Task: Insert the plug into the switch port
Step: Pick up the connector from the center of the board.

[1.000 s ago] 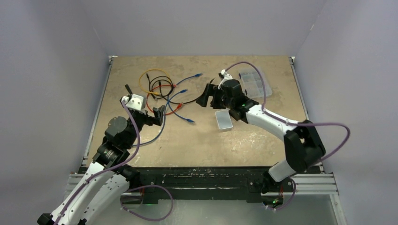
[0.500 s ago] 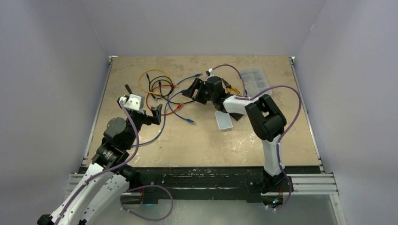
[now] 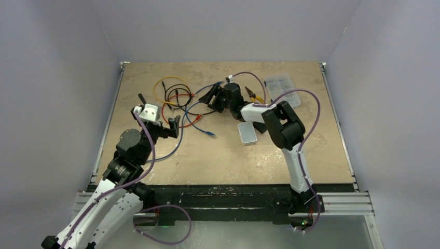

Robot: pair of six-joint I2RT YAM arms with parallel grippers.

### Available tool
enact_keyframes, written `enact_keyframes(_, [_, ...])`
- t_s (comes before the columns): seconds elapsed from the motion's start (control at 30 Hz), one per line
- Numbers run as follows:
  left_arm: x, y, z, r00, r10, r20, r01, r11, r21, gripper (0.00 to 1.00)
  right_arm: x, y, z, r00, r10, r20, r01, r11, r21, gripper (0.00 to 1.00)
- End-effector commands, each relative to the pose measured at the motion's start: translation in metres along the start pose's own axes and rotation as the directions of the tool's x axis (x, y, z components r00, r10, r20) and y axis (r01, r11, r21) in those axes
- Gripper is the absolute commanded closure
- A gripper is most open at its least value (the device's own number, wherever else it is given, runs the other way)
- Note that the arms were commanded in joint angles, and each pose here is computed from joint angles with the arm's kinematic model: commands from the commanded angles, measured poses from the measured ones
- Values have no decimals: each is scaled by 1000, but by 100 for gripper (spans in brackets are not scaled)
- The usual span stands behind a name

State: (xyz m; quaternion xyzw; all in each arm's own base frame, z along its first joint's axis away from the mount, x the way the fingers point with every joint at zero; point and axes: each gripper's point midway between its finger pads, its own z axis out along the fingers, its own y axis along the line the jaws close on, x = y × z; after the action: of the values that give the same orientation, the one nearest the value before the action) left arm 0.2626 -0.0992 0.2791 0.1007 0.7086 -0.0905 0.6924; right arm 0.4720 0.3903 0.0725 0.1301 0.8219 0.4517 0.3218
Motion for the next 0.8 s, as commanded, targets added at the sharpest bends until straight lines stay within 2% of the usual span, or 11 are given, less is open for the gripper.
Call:
enact_keyframes(0.0, [-7, 0, 0, 1000, 11, 29, -11, 1000, 9, 1, -16, 12, 6, 998, 45, 35, -43, 998, -39, 31])
enact_keyframes(0.27, [-9, -1, -2, 999, 7, 41, -8, 1000, 14, 1, -26, 19, 6, 997, 59, 59, -54, 995, -81, 47])
enact_keyframes(0.47, [-9, -3, 0, 999, 4, 38, -5, 1000, 25, 1, -24, 26, 4, 998, 51, 39, -46, 992, -116, 67])
enact_keyframes(0.77, [-7, -6, 0, 1000, -2, 30, 1, 999, 42, 1, -23, 29, 1, 998, 49, 37, -43, 989, -139, 86])
